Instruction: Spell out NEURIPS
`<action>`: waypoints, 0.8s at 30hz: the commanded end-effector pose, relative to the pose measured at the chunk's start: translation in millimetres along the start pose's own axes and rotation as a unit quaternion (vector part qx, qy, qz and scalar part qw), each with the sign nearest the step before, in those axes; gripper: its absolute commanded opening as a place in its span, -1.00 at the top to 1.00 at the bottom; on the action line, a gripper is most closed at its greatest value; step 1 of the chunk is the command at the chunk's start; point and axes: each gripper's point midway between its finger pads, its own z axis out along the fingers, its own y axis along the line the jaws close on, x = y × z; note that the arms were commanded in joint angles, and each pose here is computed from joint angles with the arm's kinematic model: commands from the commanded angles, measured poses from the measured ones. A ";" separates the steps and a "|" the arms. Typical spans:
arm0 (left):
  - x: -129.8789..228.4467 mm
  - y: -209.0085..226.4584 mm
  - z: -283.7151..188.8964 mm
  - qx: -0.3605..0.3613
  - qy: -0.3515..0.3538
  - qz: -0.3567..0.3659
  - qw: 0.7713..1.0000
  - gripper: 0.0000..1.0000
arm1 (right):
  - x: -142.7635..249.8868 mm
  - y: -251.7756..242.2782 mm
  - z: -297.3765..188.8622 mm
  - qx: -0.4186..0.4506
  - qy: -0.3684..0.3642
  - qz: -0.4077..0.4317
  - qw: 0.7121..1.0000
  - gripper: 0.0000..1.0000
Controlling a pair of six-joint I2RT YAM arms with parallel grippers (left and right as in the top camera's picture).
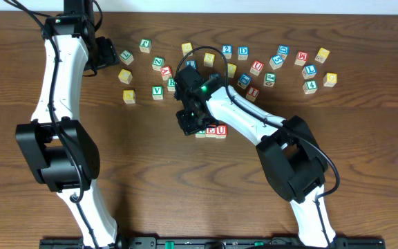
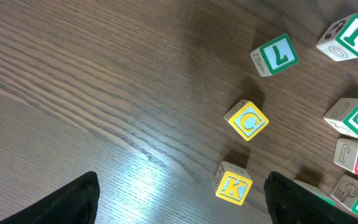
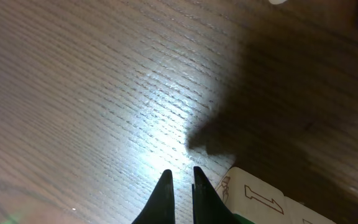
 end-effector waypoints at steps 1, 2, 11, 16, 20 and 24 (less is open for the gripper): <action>6.5 2.7 7.8 -0.009 0.014 -0.001 1.000 -0.68 | -4.1 -0.4 -1.9 0.009 -0.006 0.005 1.000 0.88; 6.6 2.8 7.8 -0.009 0.014 -0.001 1.000 -0.68 | -4.2 -0.4 -2.0 0.009 -0.006 0.005 1.000 0.87; 6.6 2.8 7.8 -0.009 0.014 -0.001 1.000 -0.68 | -6.1 -0.5 -3.0 0.008 -0.009 0.006 1.000 0.84; 6.6 2.8 7.8 -0.009 0.014 -0.001 1.000 -0.68 | -17.9 1.1 -12.9 0.005 -0.024 0.006 1.000 0.83; 6.6 2.8 7.8 -0.009 0.014 -0.001 1.000 -0.68 | -30.6 0.5 -29.2 0.003 -0.037 0.007 0.999 0.85; 6.7 2.8 7.8 -0.009 0.014 -0.001 1.000 -0.68 | -41.1 -5.4 -55.3 0.005 -0.042 0.020 0.999 0.94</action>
